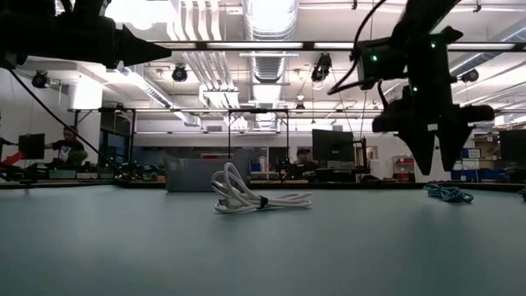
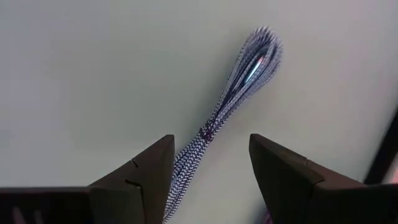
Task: Pick and place USB-C Cables
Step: Put the blue charger cable into the bin
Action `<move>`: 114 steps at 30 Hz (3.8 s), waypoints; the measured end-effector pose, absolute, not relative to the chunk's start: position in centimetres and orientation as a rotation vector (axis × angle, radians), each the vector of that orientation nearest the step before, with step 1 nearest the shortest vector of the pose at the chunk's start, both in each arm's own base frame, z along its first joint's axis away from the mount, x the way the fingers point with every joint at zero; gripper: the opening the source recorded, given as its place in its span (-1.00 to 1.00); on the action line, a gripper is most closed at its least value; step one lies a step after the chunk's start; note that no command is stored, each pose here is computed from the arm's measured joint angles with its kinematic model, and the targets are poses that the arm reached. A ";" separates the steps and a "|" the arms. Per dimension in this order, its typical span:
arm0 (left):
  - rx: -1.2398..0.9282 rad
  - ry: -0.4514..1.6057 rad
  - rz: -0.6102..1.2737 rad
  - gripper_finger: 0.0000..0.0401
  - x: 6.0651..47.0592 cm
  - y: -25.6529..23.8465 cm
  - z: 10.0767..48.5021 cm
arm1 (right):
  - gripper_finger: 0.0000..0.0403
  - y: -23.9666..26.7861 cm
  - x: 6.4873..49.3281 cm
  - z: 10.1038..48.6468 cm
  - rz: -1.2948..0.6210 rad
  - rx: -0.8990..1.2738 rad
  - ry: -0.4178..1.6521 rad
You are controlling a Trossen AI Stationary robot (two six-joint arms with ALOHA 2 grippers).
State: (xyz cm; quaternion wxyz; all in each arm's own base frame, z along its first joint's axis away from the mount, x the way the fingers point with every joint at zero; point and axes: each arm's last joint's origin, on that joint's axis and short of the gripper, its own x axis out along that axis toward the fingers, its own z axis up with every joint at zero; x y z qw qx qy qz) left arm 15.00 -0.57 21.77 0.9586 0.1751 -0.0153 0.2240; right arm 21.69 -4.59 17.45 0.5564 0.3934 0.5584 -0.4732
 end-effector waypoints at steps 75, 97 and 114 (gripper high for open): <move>0.418 -0.244 0.525 -1.00 12.9 -0.3 24.7 | -0.86 -8.3 28.9 28.0 -0.810 0.472 0.905; 0.177 -0.364 0.511 -1.00 12.5 -0.2 25.3 | -0.86 -16.1 39.7 32.7 -0.442 0.173 0.958; 0.061 -0.429 0.496 -1.00 12.0 -0.1 25.7 | -0.86 -21.2 44.3 31.0 -0.294 0.017 0.892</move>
